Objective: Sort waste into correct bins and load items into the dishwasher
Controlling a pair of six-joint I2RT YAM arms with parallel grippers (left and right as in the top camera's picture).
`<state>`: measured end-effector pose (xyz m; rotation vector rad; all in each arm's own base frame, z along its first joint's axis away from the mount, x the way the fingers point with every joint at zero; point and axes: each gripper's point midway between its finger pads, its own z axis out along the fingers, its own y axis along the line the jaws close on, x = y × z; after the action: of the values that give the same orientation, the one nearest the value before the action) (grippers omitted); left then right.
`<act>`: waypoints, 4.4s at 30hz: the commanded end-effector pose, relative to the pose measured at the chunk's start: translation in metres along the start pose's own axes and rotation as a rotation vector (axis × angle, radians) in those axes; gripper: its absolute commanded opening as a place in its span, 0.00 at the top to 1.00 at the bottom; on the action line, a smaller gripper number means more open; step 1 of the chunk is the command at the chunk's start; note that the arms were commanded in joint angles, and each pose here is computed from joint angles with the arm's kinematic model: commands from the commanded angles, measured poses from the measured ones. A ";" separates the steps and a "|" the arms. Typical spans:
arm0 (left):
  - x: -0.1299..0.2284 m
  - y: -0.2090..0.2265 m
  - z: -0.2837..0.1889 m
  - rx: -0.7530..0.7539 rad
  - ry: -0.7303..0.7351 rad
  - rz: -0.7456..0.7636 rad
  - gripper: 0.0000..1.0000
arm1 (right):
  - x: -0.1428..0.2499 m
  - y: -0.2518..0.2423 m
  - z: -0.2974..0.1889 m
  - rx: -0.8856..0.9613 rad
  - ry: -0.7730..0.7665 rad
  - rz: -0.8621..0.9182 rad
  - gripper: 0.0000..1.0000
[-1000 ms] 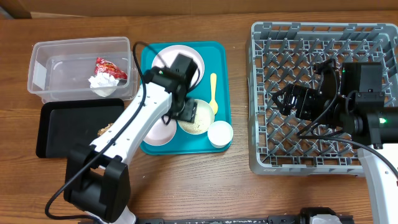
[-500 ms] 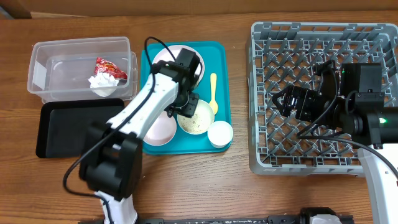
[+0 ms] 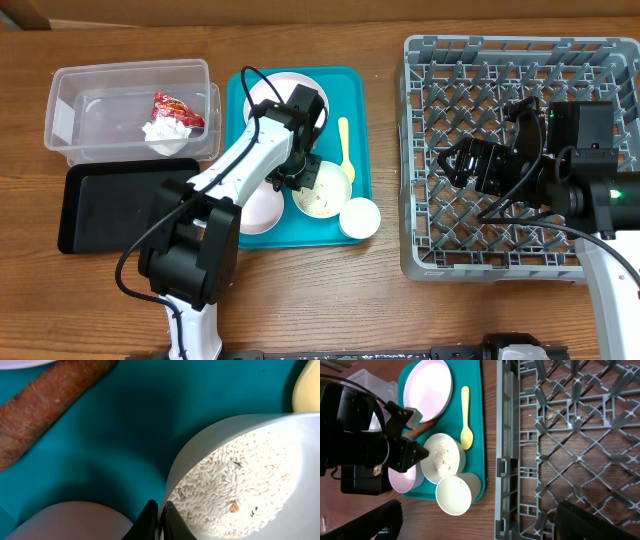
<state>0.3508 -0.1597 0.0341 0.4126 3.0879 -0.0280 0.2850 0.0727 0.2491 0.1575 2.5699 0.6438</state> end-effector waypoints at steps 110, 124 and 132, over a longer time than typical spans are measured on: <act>-0.021 -0.041 -0.088 0.103 -0.027 -0.059 0.39 | -0.127 -0.021 0.062 0.113 -0.111 0.262 0.28; -0.024 -0.054 -0.016 0.039 -0.101 0.005 0.43 | -0.121 -0.023 0.062 0.124 -0.088 0.265 0.28; -0.031 -0.056 -0.010 0.045 -0.140 0.054 0.52 | -0.120 -0.023 0.062 0.125 -0.085 0.266 0.28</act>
<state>0.3663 -0.2260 0.0521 0.4283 2.9448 -0.1489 0.4189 0.0504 0.2350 0.5809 2.5424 0.5564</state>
